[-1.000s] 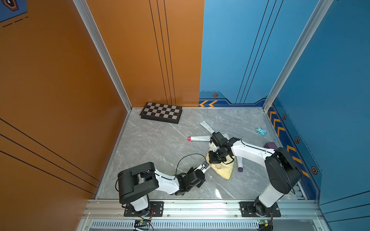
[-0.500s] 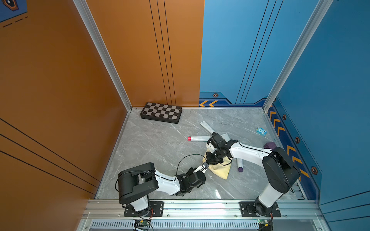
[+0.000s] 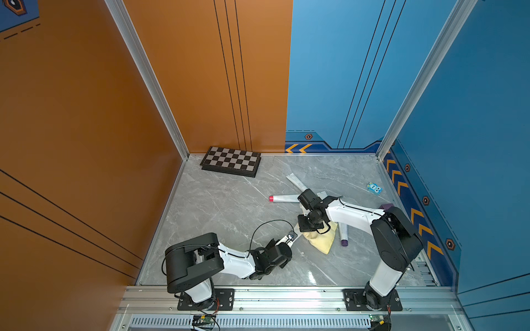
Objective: Wipe the surface of the toothpaste tube
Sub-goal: Wipe the dirt from the toothpaste tube.
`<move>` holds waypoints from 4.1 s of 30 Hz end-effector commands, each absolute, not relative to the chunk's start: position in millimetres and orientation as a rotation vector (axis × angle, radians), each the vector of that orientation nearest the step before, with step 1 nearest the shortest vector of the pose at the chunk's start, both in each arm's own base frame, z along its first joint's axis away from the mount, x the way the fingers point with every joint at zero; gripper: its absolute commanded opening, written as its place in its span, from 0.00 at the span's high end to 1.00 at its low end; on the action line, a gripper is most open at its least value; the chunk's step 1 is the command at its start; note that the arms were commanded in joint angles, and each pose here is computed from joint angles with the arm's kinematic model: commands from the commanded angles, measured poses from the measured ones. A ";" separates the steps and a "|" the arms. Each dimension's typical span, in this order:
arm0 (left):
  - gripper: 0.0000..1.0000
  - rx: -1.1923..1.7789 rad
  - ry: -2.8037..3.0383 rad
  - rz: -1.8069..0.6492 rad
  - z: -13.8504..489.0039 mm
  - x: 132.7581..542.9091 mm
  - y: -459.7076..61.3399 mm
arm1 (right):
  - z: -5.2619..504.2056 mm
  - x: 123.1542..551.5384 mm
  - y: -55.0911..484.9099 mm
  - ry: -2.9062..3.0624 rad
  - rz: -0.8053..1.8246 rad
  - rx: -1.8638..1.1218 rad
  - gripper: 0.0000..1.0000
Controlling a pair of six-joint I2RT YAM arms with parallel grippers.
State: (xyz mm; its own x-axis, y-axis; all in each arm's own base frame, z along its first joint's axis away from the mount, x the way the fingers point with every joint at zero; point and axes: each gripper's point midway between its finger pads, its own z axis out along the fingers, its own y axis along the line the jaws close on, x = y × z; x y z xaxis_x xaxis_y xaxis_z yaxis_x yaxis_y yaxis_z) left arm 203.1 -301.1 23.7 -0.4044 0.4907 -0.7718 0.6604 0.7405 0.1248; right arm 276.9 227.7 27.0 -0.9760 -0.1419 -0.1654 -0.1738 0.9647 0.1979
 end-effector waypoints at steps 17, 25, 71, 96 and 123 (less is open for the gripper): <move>0.90 0.972 2.290 -0.351 -26.5 176.6 -265.9 | 43.8 235.5 295.9 3.071 0.824 -0.342 1.00; 0.90 0.919 2.293 -0.423 -22.7 180.0 -262.3 | 1.5 221.0 275.7 3.167 0.591 -0.382 1.00; 0.90 0.894 2.295 -0.396 -23.2 184.3 -256.1 | -7.6 228.2 192.2 3.127 0.193 -0.294 1.00; 0.90 0.897 2.295 -0.391 -24.0 184.3 -256.8 | -8.8 192.7 226.7 3.180 0.414 -0.338 1.00; 0.90 0.901 2.287 -0.403 -21.4 183.7 -259.7 | 22.2 164.0 297.3 3.140 0.929 -0.436 1.00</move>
